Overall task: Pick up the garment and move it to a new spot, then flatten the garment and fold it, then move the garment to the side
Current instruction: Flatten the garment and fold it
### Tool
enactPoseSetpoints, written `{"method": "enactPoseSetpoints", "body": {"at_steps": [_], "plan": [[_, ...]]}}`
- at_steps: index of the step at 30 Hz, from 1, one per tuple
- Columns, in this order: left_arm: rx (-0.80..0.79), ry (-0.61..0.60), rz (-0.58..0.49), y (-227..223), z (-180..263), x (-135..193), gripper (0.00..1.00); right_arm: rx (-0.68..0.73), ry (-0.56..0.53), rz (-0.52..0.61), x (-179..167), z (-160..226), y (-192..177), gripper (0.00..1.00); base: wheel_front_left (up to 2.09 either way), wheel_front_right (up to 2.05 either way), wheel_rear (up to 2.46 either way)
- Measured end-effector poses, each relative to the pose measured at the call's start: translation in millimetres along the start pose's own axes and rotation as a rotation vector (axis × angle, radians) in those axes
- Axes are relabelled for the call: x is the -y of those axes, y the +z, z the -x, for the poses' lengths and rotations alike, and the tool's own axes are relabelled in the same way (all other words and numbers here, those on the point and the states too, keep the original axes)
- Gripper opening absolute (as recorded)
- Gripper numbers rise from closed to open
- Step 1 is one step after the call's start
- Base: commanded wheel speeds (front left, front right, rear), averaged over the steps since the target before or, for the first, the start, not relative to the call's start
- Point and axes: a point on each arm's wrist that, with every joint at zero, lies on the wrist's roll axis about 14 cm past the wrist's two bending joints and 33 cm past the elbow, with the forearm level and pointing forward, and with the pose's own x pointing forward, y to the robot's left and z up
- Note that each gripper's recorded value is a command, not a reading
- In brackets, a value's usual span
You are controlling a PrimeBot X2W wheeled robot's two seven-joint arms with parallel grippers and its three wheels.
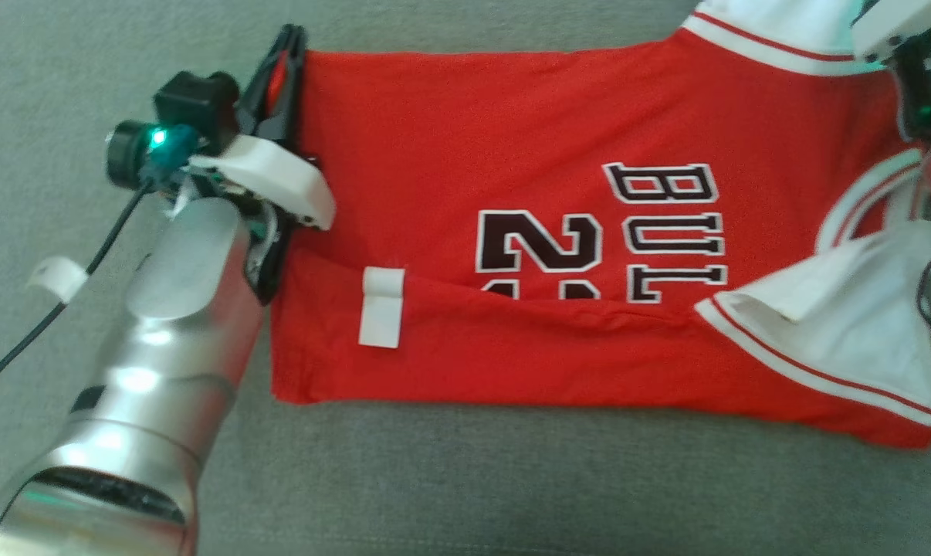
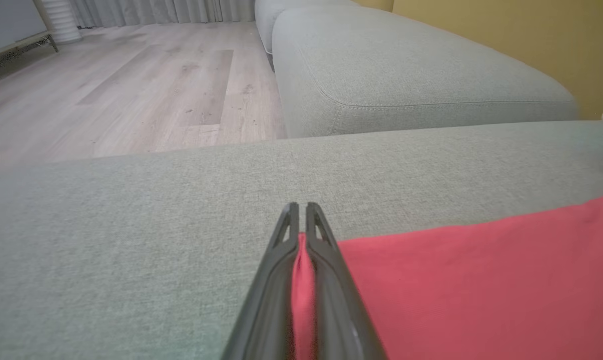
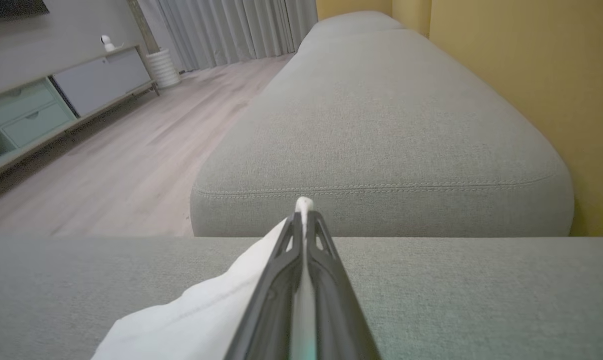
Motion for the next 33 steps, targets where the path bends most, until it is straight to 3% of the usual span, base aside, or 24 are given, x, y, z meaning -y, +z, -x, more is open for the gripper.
{"method": "enactPoseSetpoints", "body": {"at_steps": [13,23,33], "plan": [[0.057,0.048,-0.04,7.8,18.6,-2.7,0.0,0.159,0.042,-0.171,0.6,87.6,21.4,0.0,0.0,0.0,0.0],[0.041,0.058,-0.038,-9.6,52.6,6.0,0.0,0.114,0.002,-0.287,1.4,164.2,-21.5,0.0,0.0,0.0,0.0],[-0.012,0.071,-0.002,-39.7,88.7,17.6,0.0,0.063,-0.051,-0.41,-7.4,213.7,-59.5,0.0,0.0,0.0,0.0]]}}
